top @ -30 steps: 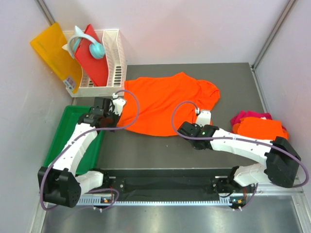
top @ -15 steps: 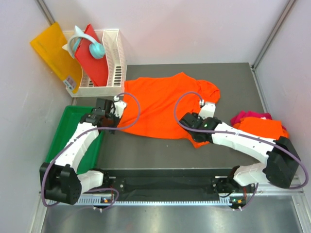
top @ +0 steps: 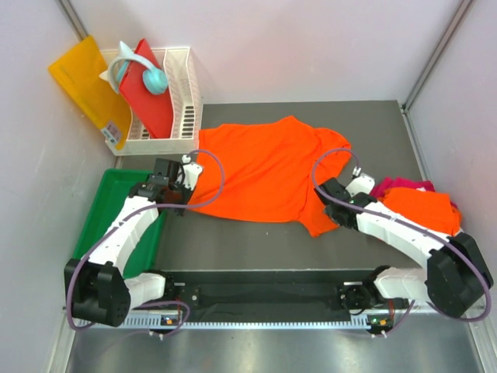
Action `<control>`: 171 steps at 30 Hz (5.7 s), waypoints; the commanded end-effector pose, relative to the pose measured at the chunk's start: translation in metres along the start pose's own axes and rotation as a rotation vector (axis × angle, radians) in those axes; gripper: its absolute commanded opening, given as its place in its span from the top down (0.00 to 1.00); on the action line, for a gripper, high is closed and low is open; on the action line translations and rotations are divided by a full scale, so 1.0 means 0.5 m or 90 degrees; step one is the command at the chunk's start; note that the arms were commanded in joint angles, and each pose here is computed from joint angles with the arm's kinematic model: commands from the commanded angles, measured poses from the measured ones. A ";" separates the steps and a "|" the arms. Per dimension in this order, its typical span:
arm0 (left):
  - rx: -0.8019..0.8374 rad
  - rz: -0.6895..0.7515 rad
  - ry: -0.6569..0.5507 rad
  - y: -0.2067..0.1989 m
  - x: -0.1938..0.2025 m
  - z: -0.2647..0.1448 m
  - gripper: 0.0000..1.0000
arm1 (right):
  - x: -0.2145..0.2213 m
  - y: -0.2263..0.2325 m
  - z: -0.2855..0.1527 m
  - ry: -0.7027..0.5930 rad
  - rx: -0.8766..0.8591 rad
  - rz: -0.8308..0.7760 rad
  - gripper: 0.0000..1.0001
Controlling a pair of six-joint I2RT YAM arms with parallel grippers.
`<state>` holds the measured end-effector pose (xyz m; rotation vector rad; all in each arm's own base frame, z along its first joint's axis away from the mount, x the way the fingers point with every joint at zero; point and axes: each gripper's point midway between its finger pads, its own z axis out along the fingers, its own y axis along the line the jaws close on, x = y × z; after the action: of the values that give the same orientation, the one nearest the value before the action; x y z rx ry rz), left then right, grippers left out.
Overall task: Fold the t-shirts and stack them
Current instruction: Flatten out the tshirt, then fold the flattened tshirt in 1/3 of the way
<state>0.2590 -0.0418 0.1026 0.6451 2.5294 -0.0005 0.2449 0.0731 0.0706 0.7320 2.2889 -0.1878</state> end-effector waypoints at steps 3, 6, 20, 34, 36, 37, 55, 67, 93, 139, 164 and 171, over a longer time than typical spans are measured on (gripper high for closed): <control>-0.009 -0.007 -0.006 0.007 -0.004 0.002 1.00 | 0.012 0.052 0.016 0.024 -0.037 0.037 0.54; -0.013 -0.004 -0.006 0.009 -0.003 0.003 1.00 | 0.027 0.040 0.025 0.032 -0.019 0.031 0.54; -0.003 -0.014 0.000 0.005 -0.007 0.019 1.00 | 0.020 -0.011 0.041 0.008 0.054 0.031 0.54; -0.003 -0.015 0.007 0.007 -0.010 0.026 1.00 | 0.066 -0.040 0.082 0.061 0.102 0.002 0.54; -0.003 -0.015 0.007 0.007 -0.010 0.026 1.00 | 0.073 -0.042 0.087 0.068 0.101 0.000 0.59; -0.003 -0.015 0.007 0.007 -0.010 0.026 1.00 | 0.077 -0.042 0.090 0.075 0.102 0.000 0.62; -0.050 -0.031 -0.031 0.029 -0.028 -0.028 1.00 | -0.052 -0.119 -0.030 -0.052 0.117 0.024 1.00; -0.034 0.023 -0.020 0.018 0.001 -0.079 1.00 | -0.094 -0.142 -0.090 -0.054 0.109 -0.040 1.00; 0.101 0.121 0.082 -0.059 0.121 -0.122 1.00 | -0.043 -0.163 -0.166 0.029 0.068 -0.026 1.00; -0.051 0.012 0.034 0.049 -0.009 0.044 1.00 | -0.199 -0.054 -0.033 -0.067 0.137 -0.112 1.00; -0.103 -0.040 0.017 0.105 -0.089 0.133 1.00 | -0.198 0.007 0.097 -0.032 0.163 -0.150 1.00; -0.100 -0.047 0.030 0.110 -0.100 0.169 1.00 | -0.175 0.002 0.136 -0.010 0.180 -0.163 1.00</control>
<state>0.3369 -0.0321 0.0517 0.5683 2.6157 0.1383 0.3203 0.0190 0.0764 0.5422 2.4037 -0.6330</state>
